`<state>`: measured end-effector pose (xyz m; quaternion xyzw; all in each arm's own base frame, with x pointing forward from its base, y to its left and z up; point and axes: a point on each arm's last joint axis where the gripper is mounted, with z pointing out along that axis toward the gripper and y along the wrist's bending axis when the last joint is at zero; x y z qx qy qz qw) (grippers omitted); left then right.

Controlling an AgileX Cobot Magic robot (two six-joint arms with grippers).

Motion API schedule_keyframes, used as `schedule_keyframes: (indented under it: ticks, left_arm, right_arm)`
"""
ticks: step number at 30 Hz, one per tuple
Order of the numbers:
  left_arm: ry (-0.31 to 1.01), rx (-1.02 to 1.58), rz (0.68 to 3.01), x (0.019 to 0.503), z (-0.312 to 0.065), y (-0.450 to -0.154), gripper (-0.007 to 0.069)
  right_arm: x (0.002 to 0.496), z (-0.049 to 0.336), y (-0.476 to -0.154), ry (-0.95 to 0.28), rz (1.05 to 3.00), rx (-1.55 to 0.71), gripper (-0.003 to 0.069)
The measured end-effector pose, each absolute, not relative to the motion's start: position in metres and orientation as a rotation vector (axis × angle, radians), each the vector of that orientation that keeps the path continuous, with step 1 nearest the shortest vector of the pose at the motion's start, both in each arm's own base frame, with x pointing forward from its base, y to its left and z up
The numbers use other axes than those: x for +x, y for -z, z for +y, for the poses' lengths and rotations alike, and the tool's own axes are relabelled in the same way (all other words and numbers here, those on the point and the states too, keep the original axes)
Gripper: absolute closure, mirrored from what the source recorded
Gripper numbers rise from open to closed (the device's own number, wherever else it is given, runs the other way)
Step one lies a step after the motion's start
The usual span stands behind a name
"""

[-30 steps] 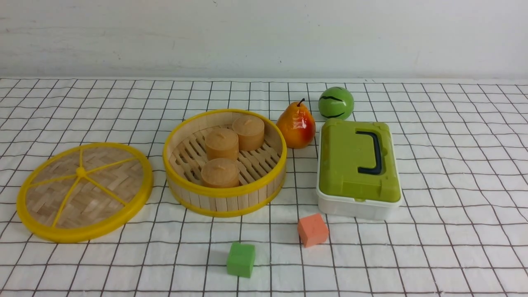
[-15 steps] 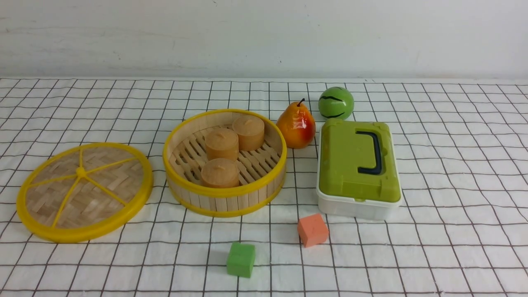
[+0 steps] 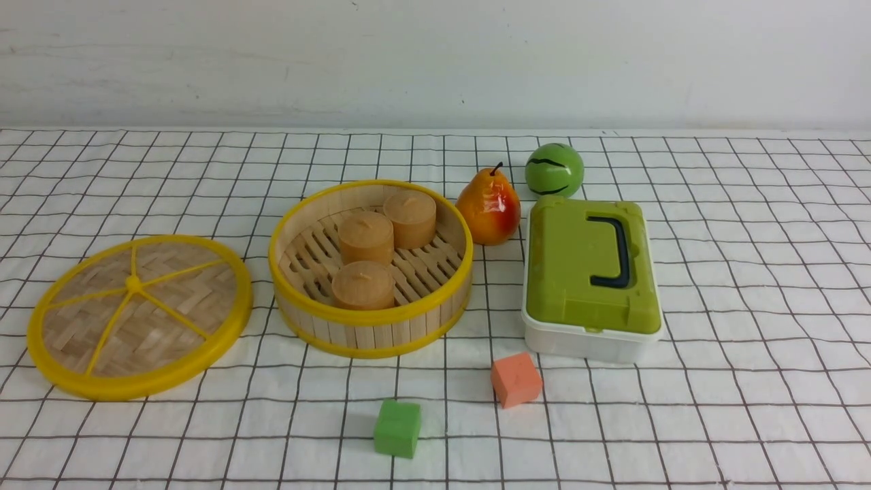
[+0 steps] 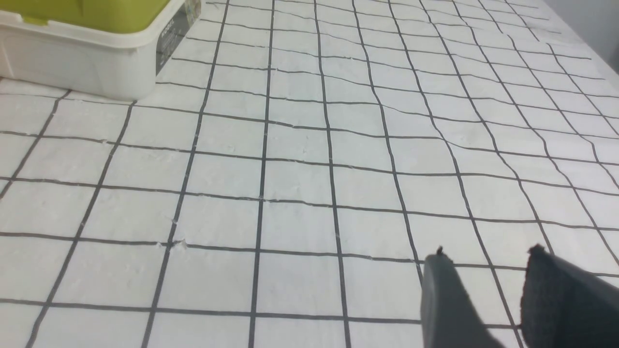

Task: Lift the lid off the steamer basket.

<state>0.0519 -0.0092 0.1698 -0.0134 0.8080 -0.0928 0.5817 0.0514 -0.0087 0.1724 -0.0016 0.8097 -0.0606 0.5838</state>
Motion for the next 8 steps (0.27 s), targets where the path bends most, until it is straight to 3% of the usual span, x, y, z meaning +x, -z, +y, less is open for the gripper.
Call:
schedule_keyframes:
  ticks: [8]
  left_arm:
    - [0.217, -0.031, 1.887, 0.0519, -0.0092, -0.1698, 0.0566]
  right_arm:
    - [0.0514, -0.0087, -0.1724, 0.141, 1.89, -0.004, 0.0419]
